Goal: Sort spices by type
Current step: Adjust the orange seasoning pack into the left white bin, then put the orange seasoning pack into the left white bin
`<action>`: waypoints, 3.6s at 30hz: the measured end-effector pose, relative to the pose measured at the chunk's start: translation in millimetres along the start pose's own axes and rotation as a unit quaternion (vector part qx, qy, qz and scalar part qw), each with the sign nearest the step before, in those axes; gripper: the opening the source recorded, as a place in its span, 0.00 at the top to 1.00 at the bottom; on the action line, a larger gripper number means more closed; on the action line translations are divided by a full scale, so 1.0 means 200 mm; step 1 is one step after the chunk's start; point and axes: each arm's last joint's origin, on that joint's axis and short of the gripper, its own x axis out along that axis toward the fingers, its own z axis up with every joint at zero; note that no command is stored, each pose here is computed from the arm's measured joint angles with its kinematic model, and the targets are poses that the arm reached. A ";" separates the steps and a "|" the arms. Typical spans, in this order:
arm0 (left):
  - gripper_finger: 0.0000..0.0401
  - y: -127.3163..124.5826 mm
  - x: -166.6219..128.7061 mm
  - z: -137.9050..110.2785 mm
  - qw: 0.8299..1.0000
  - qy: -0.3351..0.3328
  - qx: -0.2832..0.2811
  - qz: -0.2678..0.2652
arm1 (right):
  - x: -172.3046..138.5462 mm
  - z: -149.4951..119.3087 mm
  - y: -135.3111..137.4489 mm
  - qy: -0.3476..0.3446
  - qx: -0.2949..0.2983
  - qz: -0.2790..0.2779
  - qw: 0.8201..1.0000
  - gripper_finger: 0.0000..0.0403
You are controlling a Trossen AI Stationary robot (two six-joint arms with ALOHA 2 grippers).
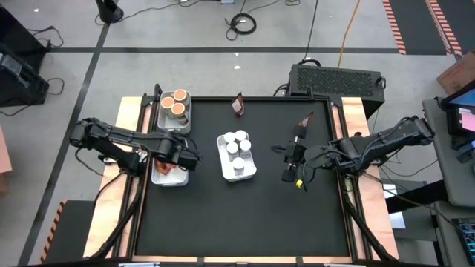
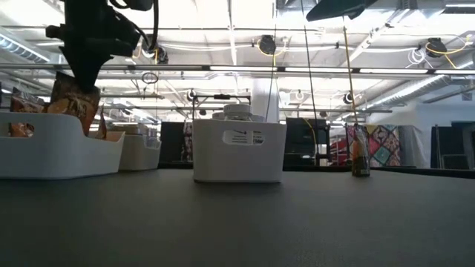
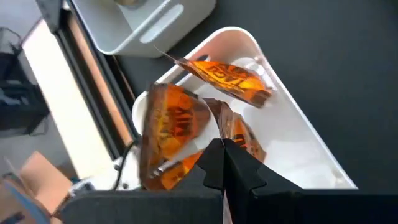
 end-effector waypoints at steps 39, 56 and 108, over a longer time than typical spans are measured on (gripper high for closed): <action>1.00 -0.01 0.12 -0.03 0.999 -0.028 -0.025 -0.016 | 0.00 0.02 0.01 -0.013 0.034 0.025 0.999 1.00; 0.88 0.02 0.12 -0.03 0.999 -0.028 -0.037 0.015 | 0.00 0.01 0.01 -0.012 0.041 0.025 0.999 1.00; 0.44 0.07 0.01 1.03 0.860 -0.402 0.060 -0.309 | -0.01 -0.20 -0.15 0.187 0.134 -0.083 0.970 1.00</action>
